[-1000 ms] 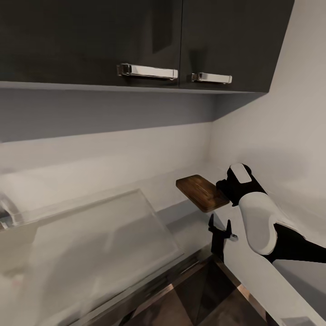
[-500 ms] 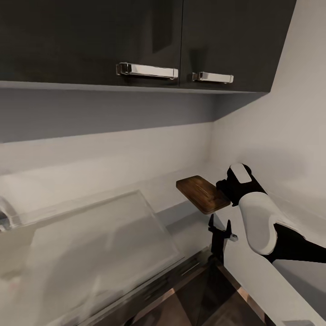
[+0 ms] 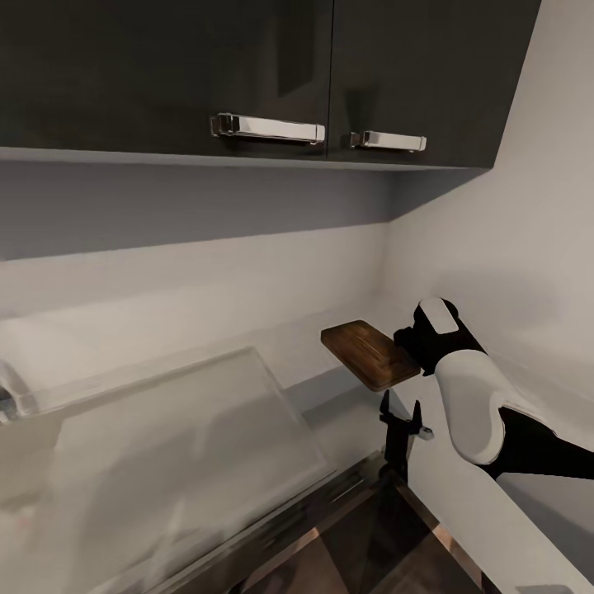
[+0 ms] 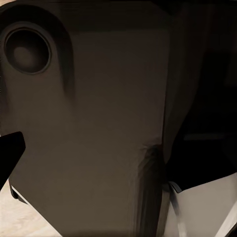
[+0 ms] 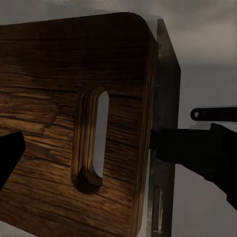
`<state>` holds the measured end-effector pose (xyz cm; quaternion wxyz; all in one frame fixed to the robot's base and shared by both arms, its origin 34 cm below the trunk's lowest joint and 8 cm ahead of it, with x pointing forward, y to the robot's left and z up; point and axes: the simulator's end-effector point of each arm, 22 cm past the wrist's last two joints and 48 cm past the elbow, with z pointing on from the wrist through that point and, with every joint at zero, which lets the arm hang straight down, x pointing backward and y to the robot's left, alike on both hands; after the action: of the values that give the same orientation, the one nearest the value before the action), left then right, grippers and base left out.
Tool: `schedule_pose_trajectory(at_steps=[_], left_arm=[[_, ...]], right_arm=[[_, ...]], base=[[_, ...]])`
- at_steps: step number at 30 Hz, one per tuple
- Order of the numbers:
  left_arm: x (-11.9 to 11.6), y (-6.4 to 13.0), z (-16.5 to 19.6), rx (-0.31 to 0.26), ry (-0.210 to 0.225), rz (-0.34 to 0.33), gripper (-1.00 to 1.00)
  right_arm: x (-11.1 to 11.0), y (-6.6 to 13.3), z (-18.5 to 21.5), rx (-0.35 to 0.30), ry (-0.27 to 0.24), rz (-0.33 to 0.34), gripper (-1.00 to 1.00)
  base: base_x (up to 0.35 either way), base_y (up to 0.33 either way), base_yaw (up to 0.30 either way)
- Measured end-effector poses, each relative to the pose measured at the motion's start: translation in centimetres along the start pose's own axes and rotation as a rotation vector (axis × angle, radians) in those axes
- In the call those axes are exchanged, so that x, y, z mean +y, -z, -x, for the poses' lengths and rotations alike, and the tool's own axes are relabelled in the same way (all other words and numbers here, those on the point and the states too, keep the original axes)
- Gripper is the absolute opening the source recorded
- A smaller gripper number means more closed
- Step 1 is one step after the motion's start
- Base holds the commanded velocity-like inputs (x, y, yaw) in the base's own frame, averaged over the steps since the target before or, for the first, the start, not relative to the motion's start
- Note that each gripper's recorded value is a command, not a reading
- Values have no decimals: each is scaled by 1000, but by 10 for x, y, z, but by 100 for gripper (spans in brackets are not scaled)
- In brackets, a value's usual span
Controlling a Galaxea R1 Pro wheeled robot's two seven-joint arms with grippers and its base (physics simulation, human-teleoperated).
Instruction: In the kitchen, take the Vidalia onion out of the sink, dice it on the chopping board with the paring knife, put the diced onion into the bowl on the countertop, then place both the paring knife and the chopping board into the sink.
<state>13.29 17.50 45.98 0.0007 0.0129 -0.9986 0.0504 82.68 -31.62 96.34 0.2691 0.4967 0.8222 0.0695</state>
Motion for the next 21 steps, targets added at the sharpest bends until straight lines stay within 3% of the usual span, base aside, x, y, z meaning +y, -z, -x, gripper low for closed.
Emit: schedule_pose_trajectory(at_steps=[17, 21], left_arm=[[-2, 0, 0, 0, 0, -3, 100], [-2, 0, 0, 0, 0, -3, 100]], right_arm=[[-3, 0, 0, -2, 3, -11, 100], [-16, 1, 0, -1, 0, -72, 100]], base=[[1, 0, 0], [0, 0, 0]])
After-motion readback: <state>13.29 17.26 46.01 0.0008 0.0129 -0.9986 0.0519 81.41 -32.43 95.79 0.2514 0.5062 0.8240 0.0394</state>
